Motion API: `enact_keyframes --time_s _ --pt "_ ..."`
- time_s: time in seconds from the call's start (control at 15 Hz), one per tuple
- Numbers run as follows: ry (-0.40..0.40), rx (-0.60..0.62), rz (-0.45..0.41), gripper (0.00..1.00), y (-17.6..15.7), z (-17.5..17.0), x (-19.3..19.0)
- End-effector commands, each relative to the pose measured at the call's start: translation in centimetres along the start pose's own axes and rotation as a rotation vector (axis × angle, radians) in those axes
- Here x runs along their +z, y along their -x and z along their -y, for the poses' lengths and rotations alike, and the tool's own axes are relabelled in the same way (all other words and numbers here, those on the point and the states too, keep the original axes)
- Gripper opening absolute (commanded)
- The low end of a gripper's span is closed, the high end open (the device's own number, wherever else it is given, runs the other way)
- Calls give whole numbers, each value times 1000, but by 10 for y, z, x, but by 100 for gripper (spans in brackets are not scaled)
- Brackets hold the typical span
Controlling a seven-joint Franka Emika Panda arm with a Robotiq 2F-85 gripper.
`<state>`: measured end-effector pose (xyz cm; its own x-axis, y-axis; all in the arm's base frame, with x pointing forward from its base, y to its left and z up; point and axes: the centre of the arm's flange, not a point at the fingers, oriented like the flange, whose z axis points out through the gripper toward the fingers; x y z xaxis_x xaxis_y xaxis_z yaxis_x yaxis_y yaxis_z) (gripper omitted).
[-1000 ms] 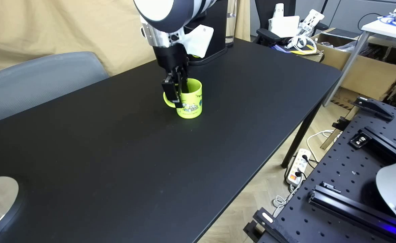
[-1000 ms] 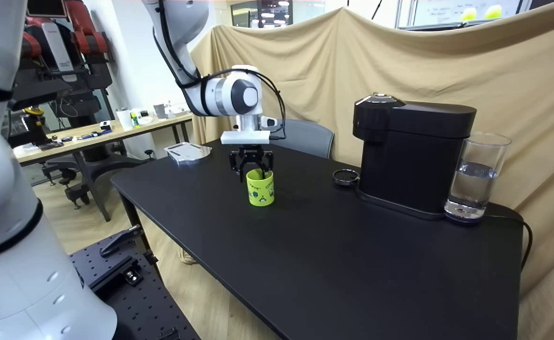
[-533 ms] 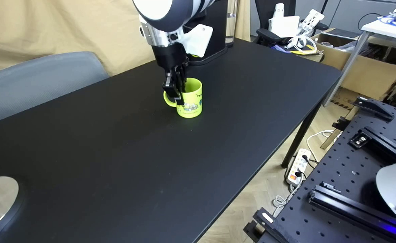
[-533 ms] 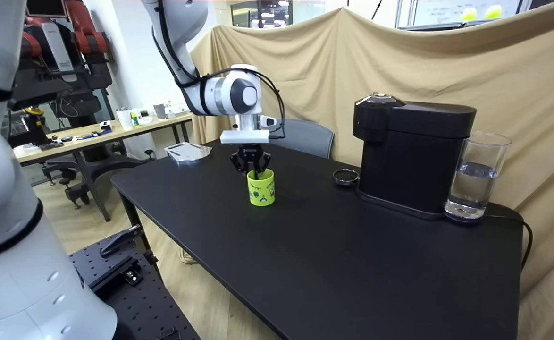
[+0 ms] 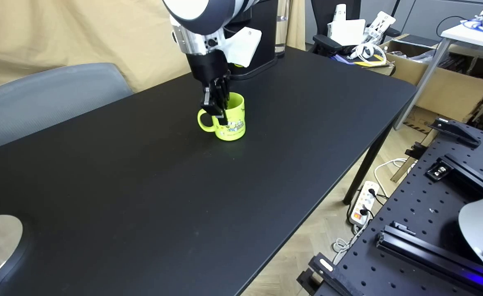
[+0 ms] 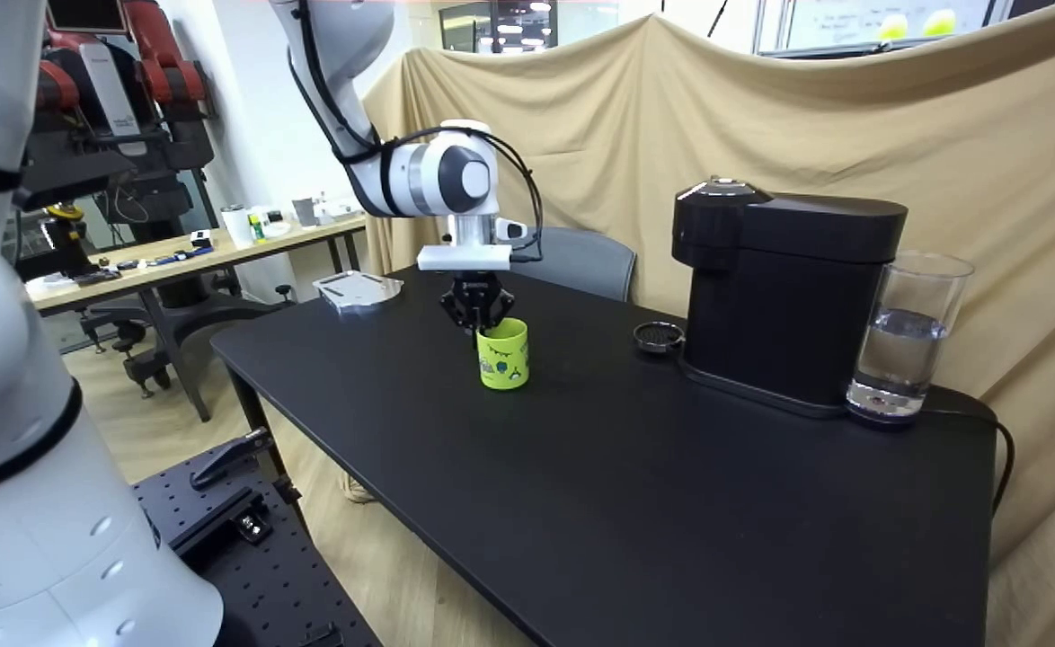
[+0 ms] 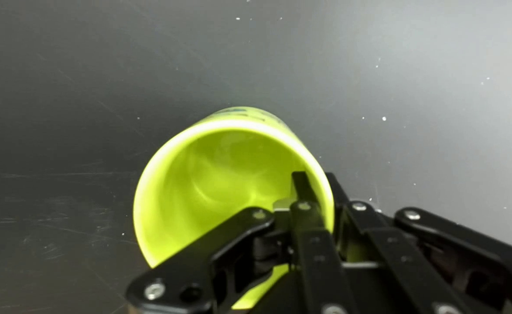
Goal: Move the mug backwards
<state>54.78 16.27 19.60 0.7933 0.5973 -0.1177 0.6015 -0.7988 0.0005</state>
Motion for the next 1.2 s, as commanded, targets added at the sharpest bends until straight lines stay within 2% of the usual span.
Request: enact_keyframes --time_s 0.0,0.2,0.4,0.93,1.13 --pt "17 62 6 2 13 -3 -30" --pt "43 118 0 2 33 -6 -48" --pt "27 178 2 2 54 -8 -52" --pt "-71 284 28 2 89 -6 -9" --pt "-60 306 30 2 96 -5 -2"
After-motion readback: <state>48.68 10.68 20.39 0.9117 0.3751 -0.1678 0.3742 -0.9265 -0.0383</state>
